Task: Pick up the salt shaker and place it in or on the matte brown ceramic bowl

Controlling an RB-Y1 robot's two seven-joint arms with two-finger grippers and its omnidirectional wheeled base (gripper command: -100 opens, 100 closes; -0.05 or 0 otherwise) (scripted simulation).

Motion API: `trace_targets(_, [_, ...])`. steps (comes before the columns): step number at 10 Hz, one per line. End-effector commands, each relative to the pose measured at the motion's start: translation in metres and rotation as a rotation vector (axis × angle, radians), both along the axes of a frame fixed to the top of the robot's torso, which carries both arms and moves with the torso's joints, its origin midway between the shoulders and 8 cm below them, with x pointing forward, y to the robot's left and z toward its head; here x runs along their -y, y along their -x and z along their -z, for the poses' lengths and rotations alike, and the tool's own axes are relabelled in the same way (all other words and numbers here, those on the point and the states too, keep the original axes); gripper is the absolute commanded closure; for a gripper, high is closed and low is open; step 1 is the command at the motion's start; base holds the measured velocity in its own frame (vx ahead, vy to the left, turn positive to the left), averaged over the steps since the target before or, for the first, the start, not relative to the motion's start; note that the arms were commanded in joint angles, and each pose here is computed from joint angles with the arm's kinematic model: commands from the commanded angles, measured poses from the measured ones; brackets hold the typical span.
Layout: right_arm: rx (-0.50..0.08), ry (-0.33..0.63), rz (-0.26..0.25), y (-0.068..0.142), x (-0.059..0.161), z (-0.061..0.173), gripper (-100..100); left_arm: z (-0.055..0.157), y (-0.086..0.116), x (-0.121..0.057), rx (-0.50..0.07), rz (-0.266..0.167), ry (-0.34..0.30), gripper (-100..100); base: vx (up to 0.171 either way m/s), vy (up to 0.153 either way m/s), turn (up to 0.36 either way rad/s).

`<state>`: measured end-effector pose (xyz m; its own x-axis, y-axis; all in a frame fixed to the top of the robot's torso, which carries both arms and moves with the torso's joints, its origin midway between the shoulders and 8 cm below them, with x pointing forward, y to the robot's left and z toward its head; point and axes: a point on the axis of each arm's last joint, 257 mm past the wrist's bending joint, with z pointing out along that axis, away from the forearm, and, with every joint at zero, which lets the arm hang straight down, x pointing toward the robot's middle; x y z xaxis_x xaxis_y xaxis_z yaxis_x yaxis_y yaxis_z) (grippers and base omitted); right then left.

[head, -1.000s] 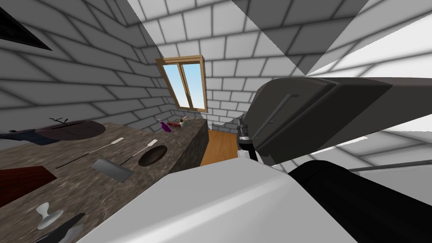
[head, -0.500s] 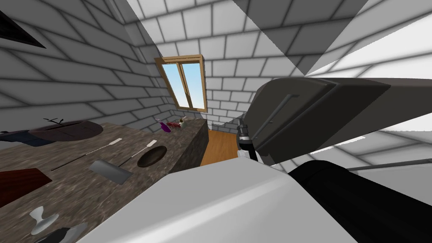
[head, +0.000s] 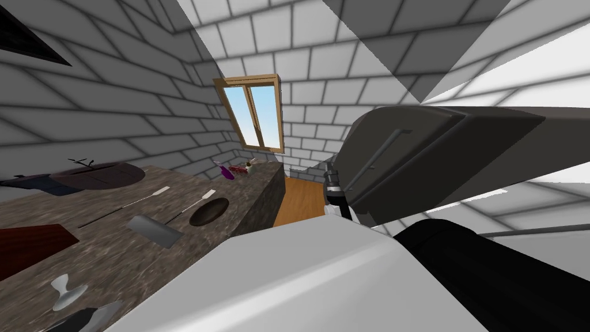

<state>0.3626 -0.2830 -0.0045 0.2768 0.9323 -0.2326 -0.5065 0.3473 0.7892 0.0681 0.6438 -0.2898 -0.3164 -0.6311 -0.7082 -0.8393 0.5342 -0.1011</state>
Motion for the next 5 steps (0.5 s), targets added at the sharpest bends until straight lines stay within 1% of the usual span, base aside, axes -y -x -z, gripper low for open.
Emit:
trace_targets(1, [0.000,0.000,0.000,0.000,0.000,0.000,0,0.000,0.000,0.000,0.000,0.000,0.000,100,-0.016,-0.017,0.015])
trace_targets(2, [0.000,0.000,0.000,0.000,0.000,0.000,0,0.000,0.000,0.000,0.000,0.000,0.000,0,0.000,0.000,0.000])
trace_targets(3, [0.000,0.000,0.000,0.000,0.000,0.000,0,0.000,-0.002,-0.007,0.028,-0.024,0.001,100,-0.032,-0.104,-0.036])
trace_targets(5, [0.000,0.000,0.000,0.000,0.000,0.000,0,0.000,-0.002,-0.014,0.050,-0.049,0.002,100,-0.062,-0.170,-0.024])
